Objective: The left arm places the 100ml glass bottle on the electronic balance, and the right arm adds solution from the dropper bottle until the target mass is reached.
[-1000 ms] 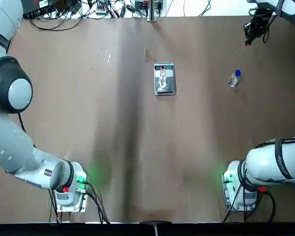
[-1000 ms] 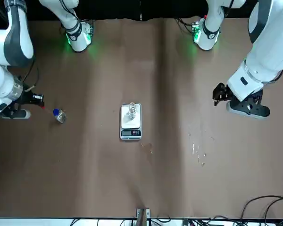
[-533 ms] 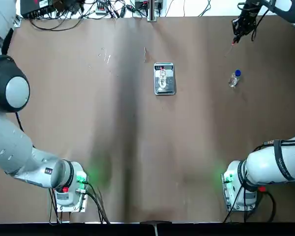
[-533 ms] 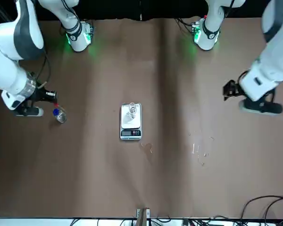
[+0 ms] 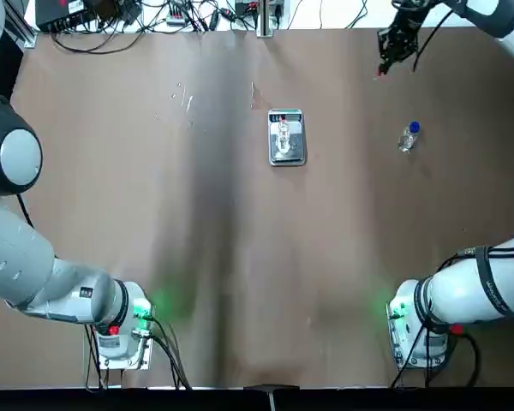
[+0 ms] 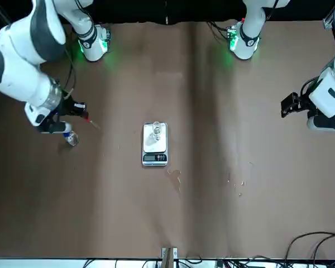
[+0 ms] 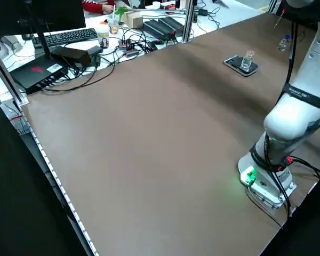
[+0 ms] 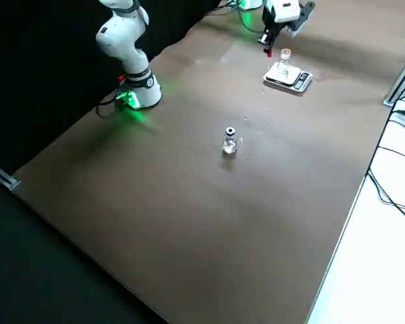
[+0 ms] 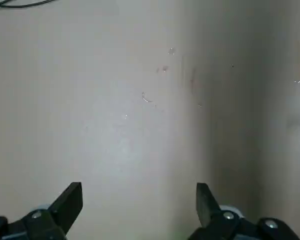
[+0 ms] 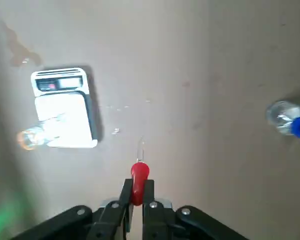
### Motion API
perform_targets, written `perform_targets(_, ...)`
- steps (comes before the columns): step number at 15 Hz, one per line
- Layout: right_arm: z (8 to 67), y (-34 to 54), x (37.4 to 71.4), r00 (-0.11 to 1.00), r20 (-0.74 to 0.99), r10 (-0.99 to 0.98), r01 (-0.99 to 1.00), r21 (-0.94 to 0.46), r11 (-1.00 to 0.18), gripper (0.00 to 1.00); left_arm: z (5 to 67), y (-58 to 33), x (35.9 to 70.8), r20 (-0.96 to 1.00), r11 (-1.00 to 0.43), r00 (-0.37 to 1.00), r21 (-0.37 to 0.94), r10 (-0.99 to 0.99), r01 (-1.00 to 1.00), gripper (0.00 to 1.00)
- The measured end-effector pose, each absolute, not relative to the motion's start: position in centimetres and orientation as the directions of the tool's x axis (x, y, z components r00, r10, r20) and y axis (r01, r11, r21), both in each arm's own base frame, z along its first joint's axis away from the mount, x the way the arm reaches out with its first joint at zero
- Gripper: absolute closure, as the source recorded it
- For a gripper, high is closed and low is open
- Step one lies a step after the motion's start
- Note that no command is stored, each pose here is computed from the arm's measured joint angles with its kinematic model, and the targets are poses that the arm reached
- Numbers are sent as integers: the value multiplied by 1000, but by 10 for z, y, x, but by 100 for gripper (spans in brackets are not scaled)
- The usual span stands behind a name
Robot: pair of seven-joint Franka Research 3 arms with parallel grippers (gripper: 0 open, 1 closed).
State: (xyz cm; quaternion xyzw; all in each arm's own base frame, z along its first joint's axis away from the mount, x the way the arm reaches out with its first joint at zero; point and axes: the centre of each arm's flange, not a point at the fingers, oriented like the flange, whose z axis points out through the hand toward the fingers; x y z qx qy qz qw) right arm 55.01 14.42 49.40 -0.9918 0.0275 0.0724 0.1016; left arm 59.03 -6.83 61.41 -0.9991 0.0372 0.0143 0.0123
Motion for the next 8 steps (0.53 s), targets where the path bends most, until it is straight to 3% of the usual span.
perform_targets(8, 532, 260, 529, 989, -89, -121, -139, -243, -960, 89, 634, -59, 579, -9, -998, 998, -23, -57, -58, 0)
